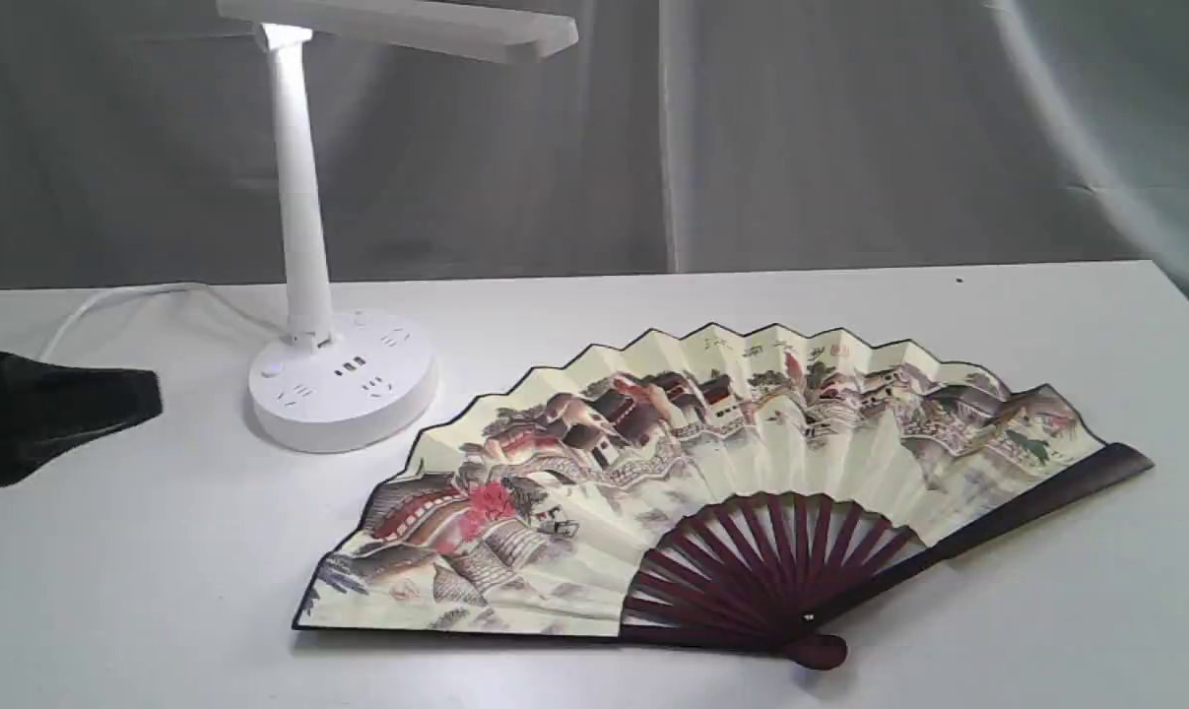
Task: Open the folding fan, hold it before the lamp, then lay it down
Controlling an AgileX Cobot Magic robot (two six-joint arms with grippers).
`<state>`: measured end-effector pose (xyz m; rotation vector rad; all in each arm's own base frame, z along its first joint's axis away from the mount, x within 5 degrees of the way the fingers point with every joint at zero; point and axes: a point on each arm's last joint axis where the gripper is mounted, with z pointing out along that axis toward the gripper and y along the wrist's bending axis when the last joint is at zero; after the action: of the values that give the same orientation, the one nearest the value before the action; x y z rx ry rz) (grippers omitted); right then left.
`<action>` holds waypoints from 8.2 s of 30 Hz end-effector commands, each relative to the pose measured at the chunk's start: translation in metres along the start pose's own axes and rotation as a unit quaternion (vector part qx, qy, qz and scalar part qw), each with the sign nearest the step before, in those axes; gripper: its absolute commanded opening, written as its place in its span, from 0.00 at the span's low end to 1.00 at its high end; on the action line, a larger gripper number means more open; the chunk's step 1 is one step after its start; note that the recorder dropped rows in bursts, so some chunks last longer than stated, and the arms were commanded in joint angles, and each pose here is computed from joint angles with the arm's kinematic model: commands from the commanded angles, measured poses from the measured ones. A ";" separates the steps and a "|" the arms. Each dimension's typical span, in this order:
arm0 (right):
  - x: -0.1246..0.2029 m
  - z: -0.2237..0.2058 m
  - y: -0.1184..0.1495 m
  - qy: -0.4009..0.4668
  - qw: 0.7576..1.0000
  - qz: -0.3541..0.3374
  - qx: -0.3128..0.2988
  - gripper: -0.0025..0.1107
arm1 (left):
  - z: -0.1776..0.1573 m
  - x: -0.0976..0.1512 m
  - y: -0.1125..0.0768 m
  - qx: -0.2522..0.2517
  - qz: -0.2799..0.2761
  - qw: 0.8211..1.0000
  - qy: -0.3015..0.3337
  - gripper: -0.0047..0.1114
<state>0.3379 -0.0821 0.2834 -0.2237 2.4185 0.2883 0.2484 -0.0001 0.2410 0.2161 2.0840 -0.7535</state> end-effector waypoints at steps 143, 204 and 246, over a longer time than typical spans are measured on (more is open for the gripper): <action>0.268 -0.076 0.122 -0.294 0.936 0.055 0.185 0.02 | -0.100 0.136 -0.044 -0.326 0.178 0.911 -0.178 0.04; 0.267 -0.085 0.127 -0.349 0.921 0.035 0.167 0.02 | -0.109 0.157 -0.062 -0.246 0.124 0.941 -0.198 0.04; 0.267 -0.085 0.127 -0.349 0.921 0.035 0.167 0.02 | -0.109 0.157 -0.062 -0.246 0.124 0.940 -0.199 0.04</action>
<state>0.0552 -0.0049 0.1907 0.1075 1.7363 -0.0341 0.0550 -0.0052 0.1906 0.0476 1.7455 -0.0882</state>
